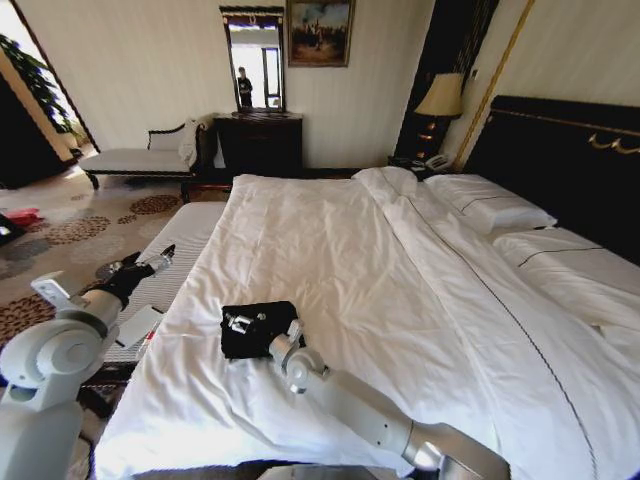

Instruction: Fold the clothes on the bed.

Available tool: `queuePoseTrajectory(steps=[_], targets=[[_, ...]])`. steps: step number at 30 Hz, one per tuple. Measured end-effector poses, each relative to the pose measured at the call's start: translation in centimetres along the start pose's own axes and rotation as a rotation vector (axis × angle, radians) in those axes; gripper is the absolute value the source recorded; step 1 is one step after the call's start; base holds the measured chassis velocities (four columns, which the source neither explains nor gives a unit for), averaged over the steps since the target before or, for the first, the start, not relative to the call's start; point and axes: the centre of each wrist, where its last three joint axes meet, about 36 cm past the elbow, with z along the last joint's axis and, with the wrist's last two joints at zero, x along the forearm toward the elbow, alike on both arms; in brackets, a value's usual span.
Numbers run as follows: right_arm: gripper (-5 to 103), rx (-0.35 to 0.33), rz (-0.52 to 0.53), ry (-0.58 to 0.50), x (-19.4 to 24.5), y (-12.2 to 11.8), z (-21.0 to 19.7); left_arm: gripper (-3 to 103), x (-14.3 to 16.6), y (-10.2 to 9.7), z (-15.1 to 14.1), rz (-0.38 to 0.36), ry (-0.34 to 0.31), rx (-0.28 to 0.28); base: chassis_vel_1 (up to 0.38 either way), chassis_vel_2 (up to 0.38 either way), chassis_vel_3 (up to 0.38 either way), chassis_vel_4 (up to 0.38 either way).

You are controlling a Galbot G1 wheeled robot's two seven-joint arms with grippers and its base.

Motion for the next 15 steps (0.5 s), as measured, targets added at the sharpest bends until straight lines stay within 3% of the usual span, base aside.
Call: queuePoseTrajectory(steps=[2,3,5,9,15], targets=[[100,0.152,0.117,-0.02,2.7,-4.5,-4.1,100,0.4,-0.8,0.4,0.005,0.015,-0.011,0.0,0.0,0.0,0.0],[100,0.152,0.117,-0.02,2.7,-4.5,-4.1,100,0.4,-0.8,0.4,0.005,0.015,-0.011,0.0,0.0,0.0,0.0],[100,0.262,0.234,-0.052,7.0,-8.7,-8.6,100,0.4,-1.3,1.0,0.007,0.027,-0.026,0.0,0.0,0.0,0.0],[100,0.305,0.332,-0.113,11.5,-10.8,-12.4,100,0.6,-1.5,2.2,-0.013,0.022,-0.051,0.0,0.0,0.0,0.0],[100,0.454,0.491,-0.23,17.4,-11.8,-16.8,100,2.6,-2.0,4.0,-0.046,-0.002,-0.077,0.0,0.0,0.0,0.0]])
